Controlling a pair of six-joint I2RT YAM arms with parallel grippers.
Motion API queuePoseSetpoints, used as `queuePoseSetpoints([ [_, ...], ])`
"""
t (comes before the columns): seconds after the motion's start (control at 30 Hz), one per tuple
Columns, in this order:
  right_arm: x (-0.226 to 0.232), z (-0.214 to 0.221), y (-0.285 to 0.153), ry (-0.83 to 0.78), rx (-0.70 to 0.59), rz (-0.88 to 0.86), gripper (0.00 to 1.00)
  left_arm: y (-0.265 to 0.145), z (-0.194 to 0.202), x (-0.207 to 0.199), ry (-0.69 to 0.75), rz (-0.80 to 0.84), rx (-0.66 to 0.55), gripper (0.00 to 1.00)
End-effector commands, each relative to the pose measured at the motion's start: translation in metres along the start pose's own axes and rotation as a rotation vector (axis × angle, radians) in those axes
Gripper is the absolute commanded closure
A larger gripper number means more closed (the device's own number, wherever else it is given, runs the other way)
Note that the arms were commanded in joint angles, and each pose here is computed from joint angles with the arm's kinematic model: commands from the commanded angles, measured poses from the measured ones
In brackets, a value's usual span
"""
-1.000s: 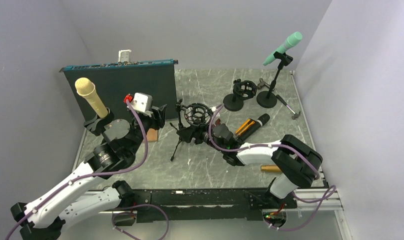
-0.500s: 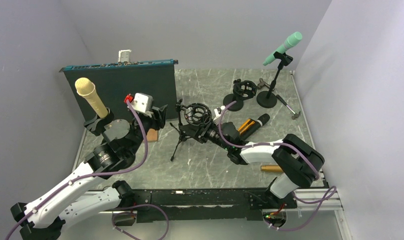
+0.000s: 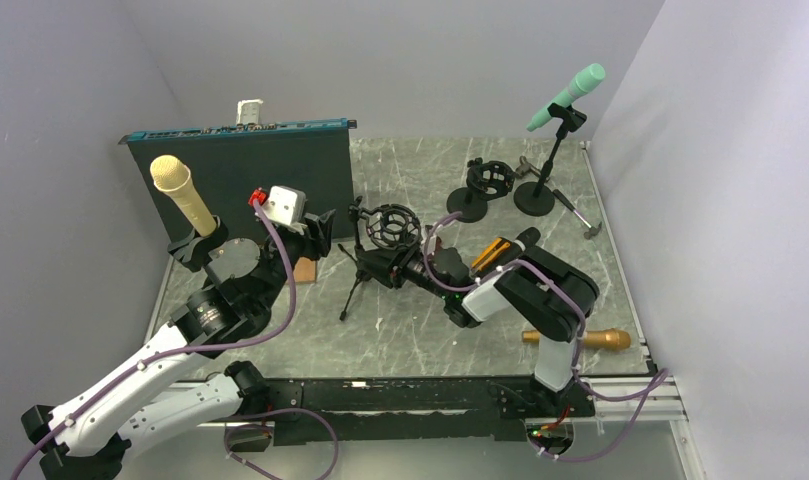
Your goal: Remove the microphone from the stand
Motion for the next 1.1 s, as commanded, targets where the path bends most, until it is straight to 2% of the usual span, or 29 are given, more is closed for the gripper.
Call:
queuePoseSetpoints([
  [0.0,0.027,-0.004,0.006,0.057,0.000,-0.151,0.59,-0.001,-0.009,-0.001,-0.016,0.019,-0.042,0.43],
  [0.17,0.017,-0.005,0.009,0.073,-0.005,-0.133,0.60,-0.001,-0.008,-0.002,-0.013,0.020,-0.036,0.43],
  [0.3,0.014,-0.010,0.006,0.072,-0.029,-0.135,0.66,-0.001,-0.008,-0.003,-0.014,0.025,-0.035,0.44],
  [0.33,0.013,-0.012,0.005,0.064,-0.034,-0.132,0.71,0.000,-0.008,-0.003,-0.015,0.025,-0.035,0.44],
  [0.43,0.007,-0.017,0.005,0.005,-0.049,-0.126,0.95,0.000,-0.007,-0.003,-0.013,0.025,-0.032,0.44],
  [0.47,0.003,-0.017,0.006,-0.014,-0.041,-0.113,0.99,0.000,-0.007,-0.003,-0.013,0.023,-0.031,0.44],
  [0.6,-0.019,-0.011,0.017,-0.140,0.038,0.047,1.00,0.000,-0.007,-0.002,-0.011,0.017,-0.033,0.45],
  [0.67,-0.021,-0.009,0.021,-0.267,0.066,0.142,1.00,0.000,-0.007,-0.001,-0.012,0.014,-0.037,0.45],
  [0.83,-0.009,-0.014,0.019,-0.556,-0.003,0.372,1.00,0.001,-0.006,-0.001,-0.008,0.010,-0.032,0.46],
  [0.93,0.000,-0.020,0.015,-0.652,-0.037,0.419,1.00,0.000,-0.006,-0.001,-0.008,0.009,-0.033,0.46],
  [1.07,0.014,-0.017,0.028,-0.777,-0.004,0.397,1.00,0.000,-0.006,0.000,-0.010,0.003,-0.038,0.47],
])
Point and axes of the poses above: each gripper's point midway between its finger pads, its own y axis out along the fingers, its own x axis along the line the jaws close on, z = x × y, the point moved 5 cm from there along -y, back along the fingers, and after that the axes turned 6 degrees about -y, right-handed, at the moved point
